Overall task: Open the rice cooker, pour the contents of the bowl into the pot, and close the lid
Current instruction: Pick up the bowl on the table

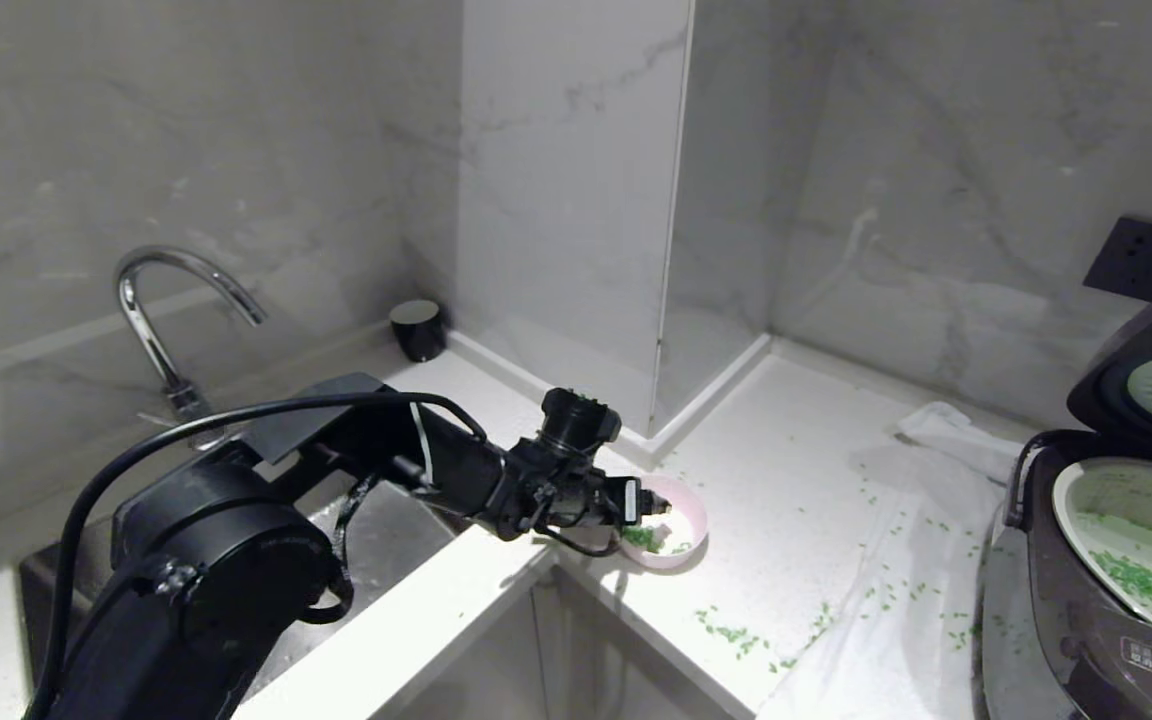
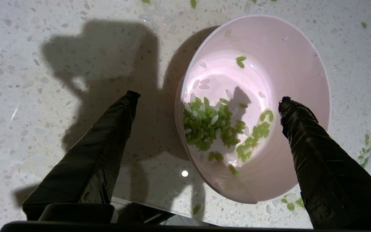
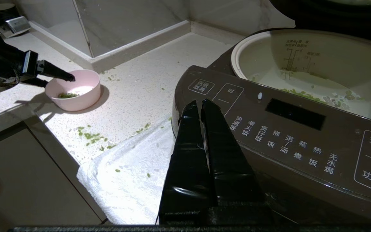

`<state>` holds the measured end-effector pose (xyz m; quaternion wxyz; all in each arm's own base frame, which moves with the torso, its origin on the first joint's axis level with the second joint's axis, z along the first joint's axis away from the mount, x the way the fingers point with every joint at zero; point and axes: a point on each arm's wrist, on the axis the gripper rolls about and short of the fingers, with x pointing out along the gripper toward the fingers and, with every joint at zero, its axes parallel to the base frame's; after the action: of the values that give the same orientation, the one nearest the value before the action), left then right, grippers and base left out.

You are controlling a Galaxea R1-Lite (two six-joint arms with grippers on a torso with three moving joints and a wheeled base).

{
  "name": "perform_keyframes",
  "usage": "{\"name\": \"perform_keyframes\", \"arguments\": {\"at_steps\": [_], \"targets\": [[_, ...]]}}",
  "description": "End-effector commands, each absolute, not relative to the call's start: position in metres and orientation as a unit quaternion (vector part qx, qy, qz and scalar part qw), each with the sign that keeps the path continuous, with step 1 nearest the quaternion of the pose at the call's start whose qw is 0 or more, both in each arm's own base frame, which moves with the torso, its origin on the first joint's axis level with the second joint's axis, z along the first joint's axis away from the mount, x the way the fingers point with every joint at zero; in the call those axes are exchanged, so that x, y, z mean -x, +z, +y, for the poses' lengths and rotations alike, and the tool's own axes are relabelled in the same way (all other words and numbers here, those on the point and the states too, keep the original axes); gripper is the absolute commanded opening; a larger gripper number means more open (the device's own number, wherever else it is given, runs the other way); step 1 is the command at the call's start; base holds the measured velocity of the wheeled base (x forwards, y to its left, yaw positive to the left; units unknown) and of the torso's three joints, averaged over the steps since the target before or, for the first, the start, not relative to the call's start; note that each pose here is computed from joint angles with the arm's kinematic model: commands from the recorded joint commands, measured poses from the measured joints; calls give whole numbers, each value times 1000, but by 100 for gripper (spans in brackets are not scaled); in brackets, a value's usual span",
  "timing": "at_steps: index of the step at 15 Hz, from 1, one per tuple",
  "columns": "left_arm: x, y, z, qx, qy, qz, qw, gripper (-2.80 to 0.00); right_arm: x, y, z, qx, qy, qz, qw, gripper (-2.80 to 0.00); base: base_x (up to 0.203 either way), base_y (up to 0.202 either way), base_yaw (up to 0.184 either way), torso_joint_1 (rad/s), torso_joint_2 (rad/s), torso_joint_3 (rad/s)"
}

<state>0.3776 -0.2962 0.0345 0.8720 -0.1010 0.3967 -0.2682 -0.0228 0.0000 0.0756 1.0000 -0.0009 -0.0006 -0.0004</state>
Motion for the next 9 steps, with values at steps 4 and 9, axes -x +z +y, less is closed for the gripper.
{"name": "perform_keyframes", "arguments": {"at_steps": [4,9], "targets": [[-374,20,-316,35,-218,422,879,0,23,76,0,1,-1,-1,1000,-280,0,0,0,0,0,0],[-368,19,-321,14,-227,428,875,-280,23,76,0,1,0,-1,1000,-280,0,0,0,0,0,0]]}}
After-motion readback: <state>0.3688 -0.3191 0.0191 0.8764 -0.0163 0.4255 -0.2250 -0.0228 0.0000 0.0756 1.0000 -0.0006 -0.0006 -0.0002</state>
